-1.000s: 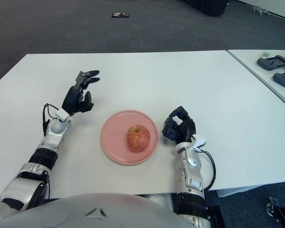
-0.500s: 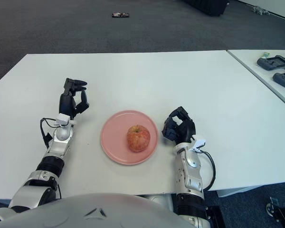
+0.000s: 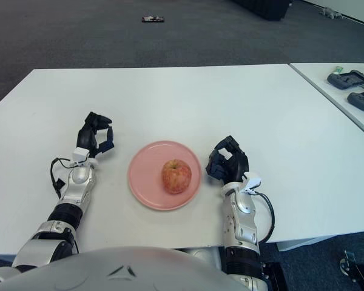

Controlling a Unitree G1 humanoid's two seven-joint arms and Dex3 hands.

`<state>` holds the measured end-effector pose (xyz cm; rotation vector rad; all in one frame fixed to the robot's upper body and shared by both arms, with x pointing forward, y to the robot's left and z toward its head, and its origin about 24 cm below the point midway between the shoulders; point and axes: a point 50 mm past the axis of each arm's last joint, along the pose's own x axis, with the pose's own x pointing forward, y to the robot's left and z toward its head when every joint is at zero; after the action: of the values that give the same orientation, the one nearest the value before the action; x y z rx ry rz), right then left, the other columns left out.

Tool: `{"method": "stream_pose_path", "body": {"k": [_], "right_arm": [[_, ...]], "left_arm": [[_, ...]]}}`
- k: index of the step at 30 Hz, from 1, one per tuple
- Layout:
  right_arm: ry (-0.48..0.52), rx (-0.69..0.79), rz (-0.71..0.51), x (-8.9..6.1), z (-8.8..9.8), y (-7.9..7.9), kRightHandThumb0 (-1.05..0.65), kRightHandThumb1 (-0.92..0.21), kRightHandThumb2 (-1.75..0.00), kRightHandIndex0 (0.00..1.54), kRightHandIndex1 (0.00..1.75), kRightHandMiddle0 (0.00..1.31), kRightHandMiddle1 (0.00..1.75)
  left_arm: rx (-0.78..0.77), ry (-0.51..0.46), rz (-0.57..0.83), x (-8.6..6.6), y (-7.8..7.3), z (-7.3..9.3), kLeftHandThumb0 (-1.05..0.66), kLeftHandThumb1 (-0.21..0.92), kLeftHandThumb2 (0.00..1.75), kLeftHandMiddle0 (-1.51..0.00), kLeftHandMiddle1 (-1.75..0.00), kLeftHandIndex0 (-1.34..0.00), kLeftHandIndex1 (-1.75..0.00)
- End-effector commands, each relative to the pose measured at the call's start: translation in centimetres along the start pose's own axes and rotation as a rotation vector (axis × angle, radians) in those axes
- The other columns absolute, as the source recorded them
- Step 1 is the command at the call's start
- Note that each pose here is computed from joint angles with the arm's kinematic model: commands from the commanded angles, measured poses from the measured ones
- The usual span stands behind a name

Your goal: Put the apple into the plate.

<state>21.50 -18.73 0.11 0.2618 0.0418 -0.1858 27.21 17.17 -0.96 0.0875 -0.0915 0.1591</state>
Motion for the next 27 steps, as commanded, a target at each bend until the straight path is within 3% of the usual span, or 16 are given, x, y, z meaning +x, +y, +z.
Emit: {"method": "stream_pose_path", "body": {"k": [1,10,15,27], "right_arm": [[0.074,0.005,-0.013,-0.5,-1.3,-0.3,-0.52,-0.21,-1.46,1.28,1.75,0.70,1.75],[0.062,0.038,-0.015,-0.4,-1.4,-0.3,-0.54,-0.19,-1.49,1.32,1.75,0.72,1.75],[0.056,0.044,-0.010,-0.4,-1.5,-0.4,-0.54,-0.18,-1.49,1.33,1.75,0.73,1.75],[0.048,0.031,0.003,-0.1,-1.5,-0.5,-0.54,-0.18,-1.49,1.34,1.75,0.73,1.75]], "left_arm": [[0.004,0.034,-0.001,-0.2,0.3,-0.6,-0.49,0.30,1.35,-1.21,-1.75,-0.63,-1.75],[-0.010,0.098,-0.006,-1.1,0.5,-1.6,-0.50,0.26,1.40,-1.24,-1.75,-0.66,-1.75],[-0.015,0.123,-0.039,-2.4,0.5,-2.4,-0.53,0.20,1.47,-1.29,-1.75,-0.71,-1.75],[-0.021,0.174,-0.050,-3.6,-0.1,-2.9,-0.56,0.15,1.54,-1.35,-1.75,-0.76,-1.75]]}}
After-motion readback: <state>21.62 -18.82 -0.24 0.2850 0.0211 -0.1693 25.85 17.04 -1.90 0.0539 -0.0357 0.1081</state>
